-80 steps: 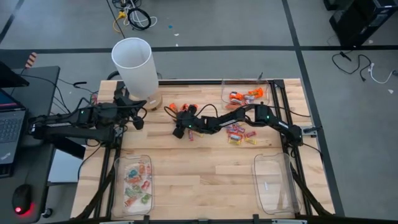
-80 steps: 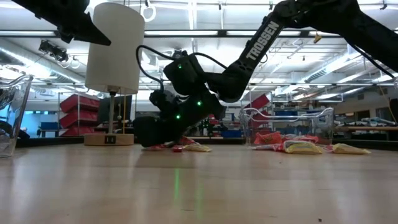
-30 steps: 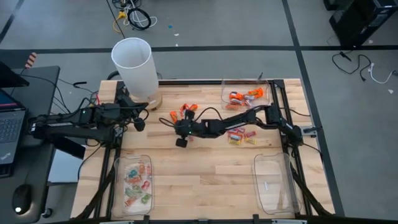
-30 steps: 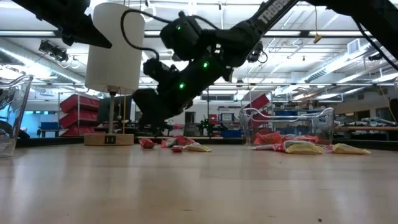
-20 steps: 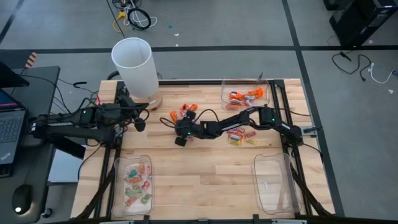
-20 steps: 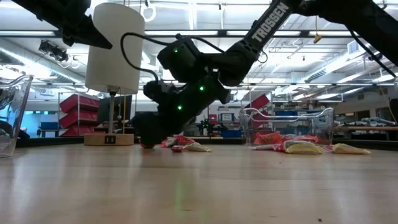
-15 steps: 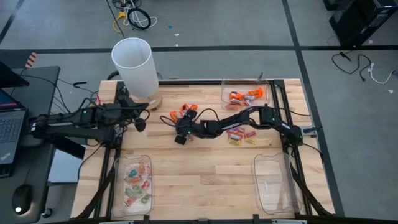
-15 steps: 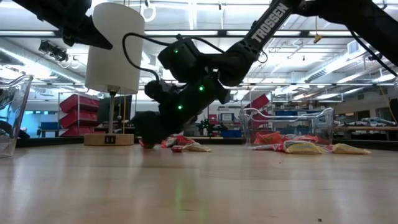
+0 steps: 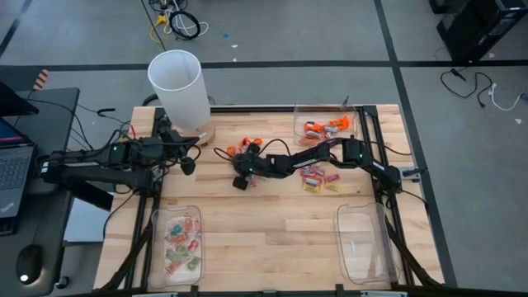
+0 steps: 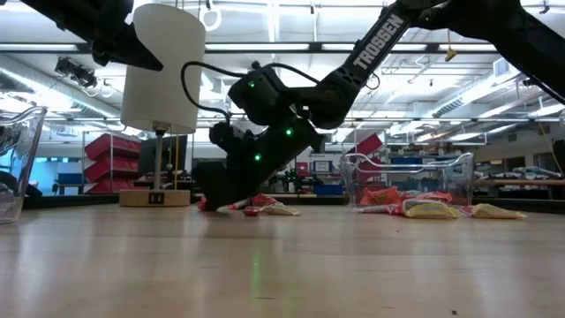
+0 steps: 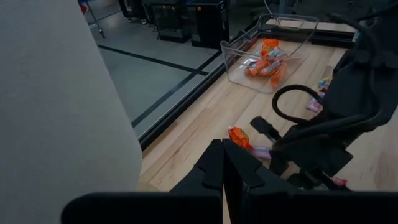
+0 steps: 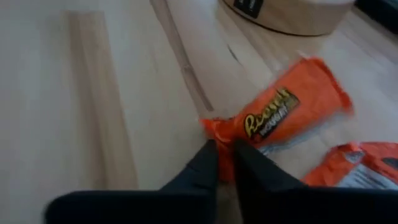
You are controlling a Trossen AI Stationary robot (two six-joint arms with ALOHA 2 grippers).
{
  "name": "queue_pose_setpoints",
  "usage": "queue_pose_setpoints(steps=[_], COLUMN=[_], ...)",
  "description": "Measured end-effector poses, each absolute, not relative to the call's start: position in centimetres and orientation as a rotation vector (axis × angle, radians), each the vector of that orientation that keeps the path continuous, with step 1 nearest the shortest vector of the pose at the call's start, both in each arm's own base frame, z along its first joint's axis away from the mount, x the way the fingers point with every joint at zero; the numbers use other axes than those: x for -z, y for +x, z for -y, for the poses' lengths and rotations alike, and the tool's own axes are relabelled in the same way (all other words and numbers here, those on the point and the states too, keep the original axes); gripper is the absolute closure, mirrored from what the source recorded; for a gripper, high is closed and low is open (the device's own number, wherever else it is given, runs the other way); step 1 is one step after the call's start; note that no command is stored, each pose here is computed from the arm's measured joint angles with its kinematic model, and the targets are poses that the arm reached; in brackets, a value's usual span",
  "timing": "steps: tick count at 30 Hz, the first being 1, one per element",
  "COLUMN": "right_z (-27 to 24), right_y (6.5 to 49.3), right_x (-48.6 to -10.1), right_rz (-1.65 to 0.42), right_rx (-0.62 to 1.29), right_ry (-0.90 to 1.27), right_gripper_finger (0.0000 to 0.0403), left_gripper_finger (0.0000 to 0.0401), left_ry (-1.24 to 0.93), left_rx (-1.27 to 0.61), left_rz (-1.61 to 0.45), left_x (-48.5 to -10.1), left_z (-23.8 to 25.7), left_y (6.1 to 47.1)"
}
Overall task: Sort candy
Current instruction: Put the large orange chocolate bar into the top right transparent bin
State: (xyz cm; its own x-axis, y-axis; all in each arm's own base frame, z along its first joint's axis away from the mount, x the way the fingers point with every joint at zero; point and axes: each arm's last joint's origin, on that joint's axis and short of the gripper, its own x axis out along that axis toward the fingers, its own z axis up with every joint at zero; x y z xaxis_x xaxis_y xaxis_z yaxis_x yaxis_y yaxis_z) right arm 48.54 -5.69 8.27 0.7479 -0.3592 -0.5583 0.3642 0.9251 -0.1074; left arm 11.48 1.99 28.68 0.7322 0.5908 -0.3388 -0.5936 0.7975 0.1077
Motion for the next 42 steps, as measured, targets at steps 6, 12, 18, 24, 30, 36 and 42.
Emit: queue_pose_setpoints(steps=[6,12,18,24,30,36,42], right_z=[5.4,4.6,3.8,3.8,3.9,3.9,3.9], right_y=[48.6,48.5,48.3,47.4,46.1,44.9,45.1], right_x=[-8.3,-9.6,-11.9,-15.5,-18.8,-20.8,-19.5], right_rz=[-0.609,-0.609,-0.6,-0.619,-0.646,-0.679,-0.727], right_rx=[0.403,0.383,0.37,0.367,0.336,0.288,0.01], right_ry=[-0.028,-0.078,-0.102,-0.104,-0.081,-0.055,-0.092], right_gripper_finger=[0.04,0.0403,0.0403,0.0403,0.0403,0.0403,0.0401], left_gripper_finger=[0.0401,0.0401,0.0401,0.0401,0.0401,0.0401,0.0401], left_ry=[-0.012,-0.017,-0.029,-0.035,-0.035,-0.035,-0.035], left_rx=[-0.647,-0.642,-0.644,-0.644,-0.643,-0.643,-0.643], left_rz=[-0.367,-0.366,-0.361,-0.361,-0.361,-0.361,-0.361], left_x=[-28.7,-28.7,-28.7,-28.7,-28.7,-28.7,-28.7], left_z=[-2.0,-2.0,-2.0,-2.0,-2.0,-2.0,-2.0], left_y=[11.5,11.5,11.5,11.5,11.5,11.5,11.5])
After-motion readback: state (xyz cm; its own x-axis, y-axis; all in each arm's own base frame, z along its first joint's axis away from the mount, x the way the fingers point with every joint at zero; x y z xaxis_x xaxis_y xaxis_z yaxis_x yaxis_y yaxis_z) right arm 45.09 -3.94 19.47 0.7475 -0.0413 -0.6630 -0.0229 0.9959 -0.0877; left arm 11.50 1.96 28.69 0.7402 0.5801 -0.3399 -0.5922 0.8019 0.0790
